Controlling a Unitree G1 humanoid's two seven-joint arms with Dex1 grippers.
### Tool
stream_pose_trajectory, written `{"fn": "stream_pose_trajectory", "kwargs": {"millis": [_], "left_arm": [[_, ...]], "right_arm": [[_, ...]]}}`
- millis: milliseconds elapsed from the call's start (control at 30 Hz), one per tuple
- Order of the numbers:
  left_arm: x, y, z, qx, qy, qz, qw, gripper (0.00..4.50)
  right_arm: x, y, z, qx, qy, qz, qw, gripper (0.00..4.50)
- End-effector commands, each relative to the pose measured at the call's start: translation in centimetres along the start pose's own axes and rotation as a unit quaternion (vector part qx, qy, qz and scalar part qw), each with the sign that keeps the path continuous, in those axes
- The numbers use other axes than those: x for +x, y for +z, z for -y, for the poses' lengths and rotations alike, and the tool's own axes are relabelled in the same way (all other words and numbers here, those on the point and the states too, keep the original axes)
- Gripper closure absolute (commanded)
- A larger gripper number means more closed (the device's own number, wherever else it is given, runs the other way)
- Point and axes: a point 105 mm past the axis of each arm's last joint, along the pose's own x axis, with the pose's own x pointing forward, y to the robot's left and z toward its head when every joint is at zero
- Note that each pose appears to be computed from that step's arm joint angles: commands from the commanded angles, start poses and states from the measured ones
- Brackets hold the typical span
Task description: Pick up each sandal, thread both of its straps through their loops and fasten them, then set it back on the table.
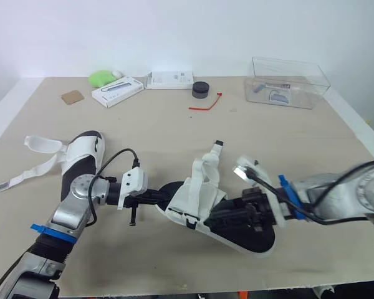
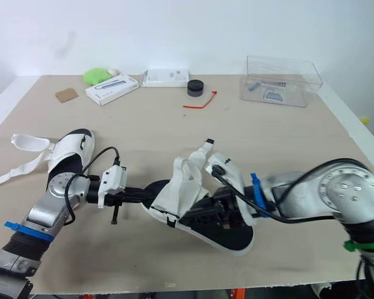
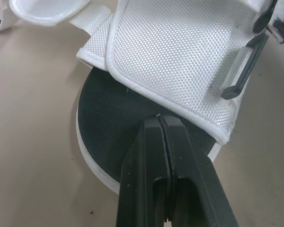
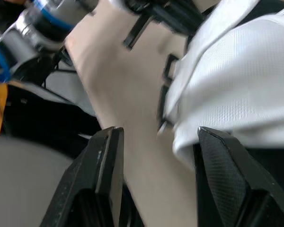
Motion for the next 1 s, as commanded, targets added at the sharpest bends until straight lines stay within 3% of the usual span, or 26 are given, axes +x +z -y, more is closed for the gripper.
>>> {"fn": "stream_pose_trajectory", "kwargs": {"millis": [33,167,367,533,1000], "left_arm": [[-0.4,-0.4,-0.3,0.000,0.007,-0.015,1.000,4.50],[-0.4,-0.4,-0.5,-0.001,0.009,-0.016,1.000,4.50],[-0.5,0.0,-1.1,-0.002,0.017,-0.011,1.000,4.50],[-0.8,-0.1,-1.6,0.004,0.030,-0.015,0.999,4.50],[-0.6,0.2,-2.0,0.008,0.039,-0.010,0.999,4.50]], "right_arm": [[-0.5,-0.6,-2.3,-0.028,0.051,-0.005,0.998,1.70],[0.5,-1.4,-2.2,-0.020,0.063,-0.001,0.998,1.70],[2.9,-1.7,1.0,-0.040,0.006,0.016,0.999,1.70],[2.8,0.3,2.2,-0.053,-0.010,0.052,0.997,1.70],[1.8,2.5,5.4,-0.082,-0.053,0.058,0.994,1.70]]}}
